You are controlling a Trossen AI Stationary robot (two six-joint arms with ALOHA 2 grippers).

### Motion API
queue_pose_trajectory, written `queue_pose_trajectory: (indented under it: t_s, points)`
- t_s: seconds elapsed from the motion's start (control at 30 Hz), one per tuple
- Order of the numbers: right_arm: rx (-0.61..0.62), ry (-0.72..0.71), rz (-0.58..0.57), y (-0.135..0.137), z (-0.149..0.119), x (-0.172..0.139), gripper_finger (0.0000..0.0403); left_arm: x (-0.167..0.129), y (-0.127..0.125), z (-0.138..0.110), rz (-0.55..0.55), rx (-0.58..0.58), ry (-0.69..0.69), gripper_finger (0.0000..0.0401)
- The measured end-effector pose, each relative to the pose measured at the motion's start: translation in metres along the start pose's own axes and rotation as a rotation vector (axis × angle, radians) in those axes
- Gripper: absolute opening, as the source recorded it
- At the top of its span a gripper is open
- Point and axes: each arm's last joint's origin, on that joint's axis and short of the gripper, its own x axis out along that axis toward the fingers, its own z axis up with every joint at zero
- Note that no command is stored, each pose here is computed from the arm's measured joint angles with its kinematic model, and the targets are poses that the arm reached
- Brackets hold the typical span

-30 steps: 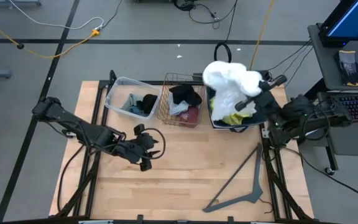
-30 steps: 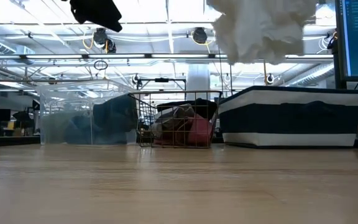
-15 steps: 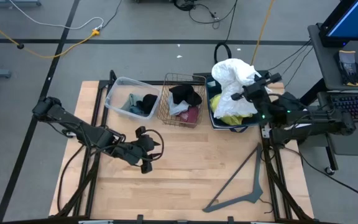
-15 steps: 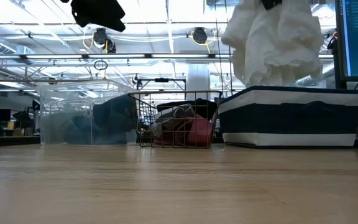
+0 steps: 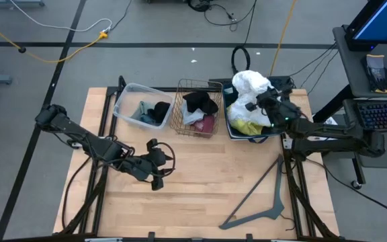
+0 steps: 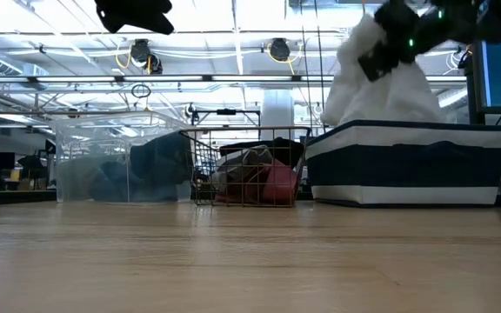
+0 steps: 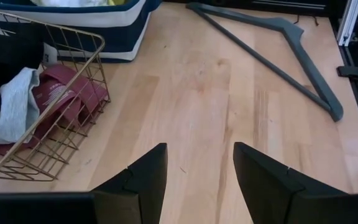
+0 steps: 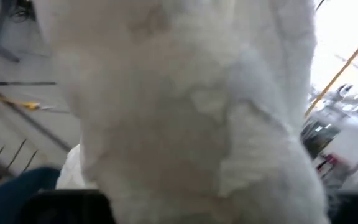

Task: Pick & Place Cloths
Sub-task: Put the white shirt into the blue bin

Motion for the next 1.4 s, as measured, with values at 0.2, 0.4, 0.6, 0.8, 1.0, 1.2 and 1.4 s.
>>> queue_pose_trajectory:
  t_s: [0.2, 0.4, 0.6, 0.8, 1.0, 1.2, 1.4]
  points:
    - [0.098, 0.125, 0.088, 0.015, -0.046, 0.003, 0.003, 0.0, -0.001, 0.001, -0.005, -0.012, -0.013, 0.0184]
    - [0.23, 0.271, 0.185, 0.018, -0.077, 0.006, 0.003, 0.0, -0.001, 0.002, -0.007, -0.014, -0.017, 0.0184]
    - [0.388, 0.419, 0.332, 0.018, -0.095, 0.01, 0.003, 0.0, -0.002, 0.004, -0.015, -0.022, -0.035, 0.0184]
    - [0.432, 0.583, 0.412, 0.023, -0.115, 0.017, 0.003, 0.0, -0.002, 0.006, -0.023, -0.012, -0.052, 0.0184]
    - [0.441, 0.685, 0.477, 0.033, -0.132, 0.028, 0.0059, 0.0, -0.003, 0.006, -0.024, -0.015, -0.054, 0.0184]
    - [0.432, 0.727, 0.521, 0.037, -0.14, 0.031, 0.0093, 0.0, -0.003, 0.006, -0.025, -0.016, -0.054, 0.0184]
    - [0.425, 0.658, 0.562, 0.035, -0.134, 0.031, 0.0128, 0.0, -0.003, 0.006, -0.027, -0.018, -0.053, 0.0184]
